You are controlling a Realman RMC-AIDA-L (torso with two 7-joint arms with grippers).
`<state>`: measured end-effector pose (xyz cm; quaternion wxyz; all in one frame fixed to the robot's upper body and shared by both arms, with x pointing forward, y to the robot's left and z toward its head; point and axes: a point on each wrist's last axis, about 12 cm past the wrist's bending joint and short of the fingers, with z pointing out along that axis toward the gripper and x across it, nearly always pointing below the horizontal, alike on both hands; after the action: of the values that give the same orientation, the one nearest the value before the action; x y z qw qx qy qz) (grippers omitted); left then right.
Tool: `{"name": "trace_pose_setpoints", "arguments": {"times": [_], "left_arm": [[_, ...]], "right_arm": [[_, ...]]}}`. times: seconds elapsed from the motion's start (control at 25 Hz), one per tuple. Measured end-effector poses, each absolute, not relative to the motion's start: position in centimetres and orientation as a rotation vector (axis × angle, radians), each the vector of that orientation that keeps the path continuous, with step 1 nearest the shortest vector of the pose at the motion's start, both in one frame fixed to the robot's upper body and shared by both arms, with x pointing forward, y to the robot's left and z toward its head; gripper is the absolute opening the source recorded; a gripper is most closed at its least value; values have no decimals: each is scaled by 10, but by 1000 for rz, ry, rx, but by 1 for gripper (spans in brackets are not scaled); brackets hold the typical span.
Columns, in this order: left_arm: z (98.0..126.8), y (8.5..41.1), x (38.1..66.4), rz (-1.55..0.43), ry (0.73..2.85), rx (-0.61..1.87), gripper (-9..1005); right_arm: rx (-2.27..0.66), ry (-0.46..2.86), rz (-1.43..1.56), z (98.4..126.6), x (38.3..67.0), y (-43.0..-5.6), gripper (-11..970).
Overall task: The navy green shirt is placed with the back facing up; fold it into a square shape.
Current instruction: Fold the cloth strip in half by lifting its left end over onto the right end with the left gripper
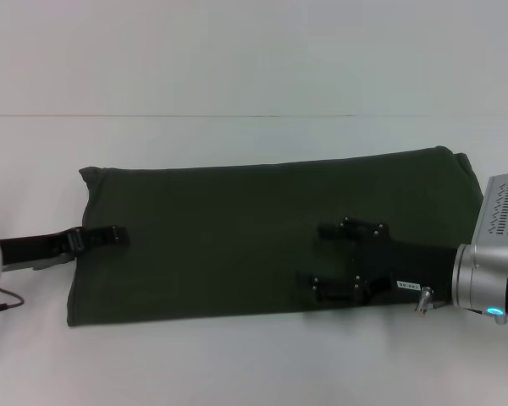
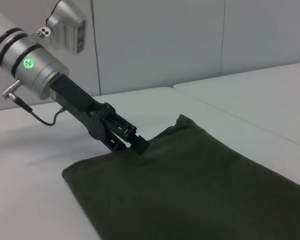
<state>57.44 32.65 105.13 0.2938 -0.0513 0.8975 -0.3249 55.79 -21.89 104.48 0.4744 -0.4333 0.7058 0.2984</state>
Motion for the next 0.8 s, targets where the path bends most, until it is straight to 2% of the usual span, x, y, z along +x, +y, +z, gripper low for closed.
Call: {"name": "trace_pose_setpoints", "arguments": {"times": [0.32,0.68,0.8], "left_arm": [[1051,297,581,-917,2408,-66,873],[1054,294,583,-961,2391,-99,872],[1055,295,584,-943,2408,-79,784]], "right_arm": [[-1060,1725,736,1045,557,-218,900],[-1055,1720,736,1046,558,-218,899],[-1054,1719,735,1046,559,-218,899]]}}
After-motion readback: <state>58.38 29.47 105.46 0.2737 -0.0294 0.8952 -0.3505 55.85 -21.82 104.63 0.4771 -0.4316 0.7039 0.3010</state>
